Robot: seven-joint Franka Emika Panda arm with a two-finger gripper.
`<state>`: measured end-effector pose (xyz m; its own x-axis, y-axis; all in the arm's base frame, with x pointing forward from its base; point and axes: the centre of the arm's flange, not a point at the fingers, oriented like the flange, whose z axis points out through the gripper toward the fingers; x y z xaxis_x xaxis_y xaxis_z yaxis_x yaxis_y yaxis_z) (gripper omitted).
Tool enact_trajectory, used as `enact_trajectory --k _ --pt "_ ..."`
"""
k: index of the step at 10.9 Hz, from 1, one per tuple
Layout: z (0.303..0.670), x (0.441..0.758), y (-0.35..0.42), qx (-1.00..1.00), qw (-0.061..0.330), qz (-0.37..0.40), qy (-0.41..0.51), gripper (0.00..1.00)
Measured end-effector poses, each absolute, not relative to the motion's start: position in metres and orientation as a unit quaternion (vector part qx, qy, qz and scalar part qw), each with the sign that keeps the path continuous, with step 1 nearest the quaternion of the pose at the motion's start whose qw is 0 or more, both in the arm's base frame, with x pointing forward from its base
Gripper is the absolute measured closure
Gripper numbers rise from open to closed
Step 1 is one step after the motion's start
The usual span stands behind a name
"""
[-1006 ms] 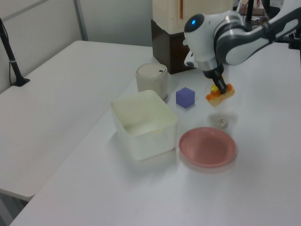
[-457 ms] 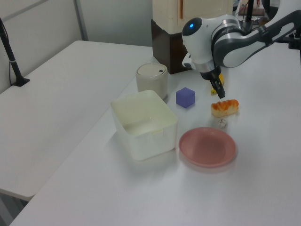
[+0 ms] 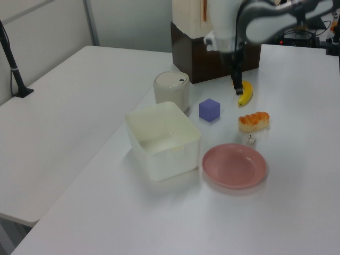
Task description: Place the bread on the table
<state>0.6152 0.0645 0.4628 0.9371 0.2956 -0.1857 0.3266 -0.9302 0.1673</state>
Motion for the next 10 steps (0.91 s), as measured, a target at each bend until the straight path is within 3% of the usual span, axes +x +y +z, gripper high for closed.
enact_trajectory --k 2,4,7,10 --pt "0.510 0.622 0.020 0.997 0.054 -0.034 0.050 0.00" --pt "0.543 0.627 -0.016 0.999 0.047 0.001 -0.025 0.00" --pt "0.586 0.626 -0.060 0.995 0.011 0.043 -0.089 0.00" --pt "0.630 0.598 -0.066 0.993 -0.003 0.055 -0.099 0.00"
